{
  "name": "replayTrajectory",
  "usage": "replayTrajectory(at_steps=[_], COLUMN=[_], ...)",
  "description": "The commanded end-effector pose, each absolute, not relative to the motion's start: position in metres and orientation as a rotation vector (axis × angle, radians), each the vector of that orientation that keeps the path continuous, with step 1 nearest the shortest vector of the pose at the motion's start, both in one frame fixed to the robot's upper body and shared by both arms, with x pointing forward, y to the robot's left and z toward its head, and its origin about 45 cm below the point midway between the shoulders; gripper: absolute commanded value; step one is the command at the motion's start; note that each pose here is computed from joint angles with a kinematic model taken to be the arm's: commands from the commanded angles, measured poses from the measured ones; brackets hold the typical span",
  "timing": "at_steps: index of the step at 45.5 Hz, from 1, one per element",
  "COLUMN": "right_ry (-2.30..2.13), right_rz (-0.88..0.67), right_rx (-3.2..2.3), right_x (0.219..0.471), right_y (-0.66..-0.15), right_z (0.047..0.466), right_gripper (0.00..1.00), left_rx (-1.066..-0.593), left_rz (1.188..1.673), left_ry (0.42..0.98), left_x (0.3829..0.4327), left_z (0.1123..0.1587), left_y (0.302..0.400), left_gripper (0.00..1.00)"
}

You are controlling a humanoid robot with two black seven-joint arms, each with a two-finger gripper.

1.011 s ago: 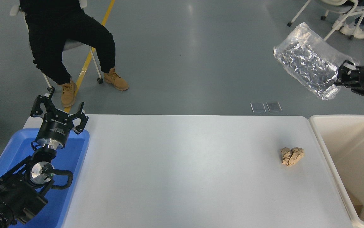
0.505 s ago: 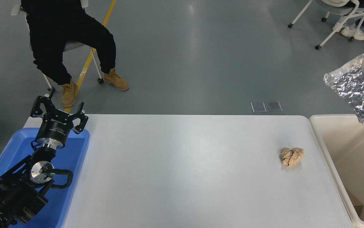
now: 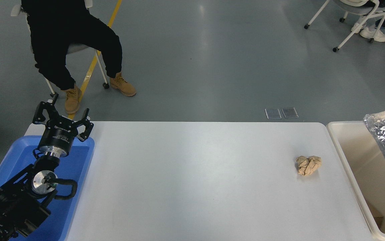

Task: Pick up foil plate and place in dustbin

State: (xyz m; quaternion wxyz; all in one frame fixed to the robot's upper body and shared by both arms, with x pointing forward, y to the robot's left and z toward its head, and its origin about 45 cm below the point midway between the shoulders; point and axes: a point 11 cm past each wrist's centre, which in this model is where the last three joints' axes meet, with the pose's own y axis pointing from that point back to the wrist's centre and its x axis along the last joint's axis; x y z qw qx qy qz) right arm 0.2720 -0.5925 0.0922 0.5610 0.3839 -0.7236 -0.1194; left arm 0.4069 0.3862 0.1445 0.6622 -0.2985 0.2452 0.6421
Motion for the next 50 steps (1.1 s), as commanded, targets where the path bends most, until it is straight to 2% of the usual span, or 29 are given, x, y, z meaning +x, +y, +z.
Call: replayTrajectory(at_steps=[1, 6, 9, 14, 19, 21, 29, 36, 42, 50], right_ry=[-1.698, -1.689, -1.679, -1.66, -1.653, -1.674, -1.757, -1.615, -1.413, -1.156], right_rz=[-0.322, -0.333, -0.342, -0.358, -0.349, -0.321, -0.182, 0.003, 0.146, 0.218], right_rx=[0.873, 0.882, 0.889, 0.901, 0.931, 0.95, 1.121, 1.356, 1.474, 1.581], right_x=[0.25, 0.248, 0.246, 0.242, 0.252, 0.269, 0.367, 0.445, 0.48, 0.492], right_y=[-0.585, -0.581, -0.577, -0.573, -0.564, -0.563, -0.535, -0.469, -0.406, -0.325], right_z=[0.067, 0.063, 0.058, 0.051, 0.051, 0.063, 0.139, 0.201, 0.227, 0.238], right_gripper=[0.56, 0.87, 1.0, 1.0, 1.0, 1.0, 1.0, 1.0, 1.0, 1.0], left_rx=[-0.675, -0.675, -0.675, -0.675, -0.675, -0.676, -0.676, -0.677, -0.677, -0.674], left_rz=[1.451, 1.451, 1.451, 1.451, 1.451, 1.45, 1.45, 1.449, 1.448, 1.449], left_ry=[0.554, 0.554, 0.554, 0.554, 0.554, 0.554, 0.554, 0.555, 0.554, 0.554], left_x=[0.4069, 0.4069, 0.4069, 0.4069, 0.4069, 0.4069, 0.4069, 0.4069, 0.4068, 0.4069], left_z=[0.1445, 0.1445, 0.1445, 0.1445, 0.1445, 0.1446, 0.1446, 0.1444, 0.1448, 0.1446], left_y=[0.3862, 0.3862, 0.3862, 0.3862, 0.3862, 0.3861, 0.3861, 0.3853, 0.386, 0.386], left_gripper=[0.99, 0.99, 0.99, 0.99, 0.99, 0.99, 0.99, 0.99, 0.99, 0.99])
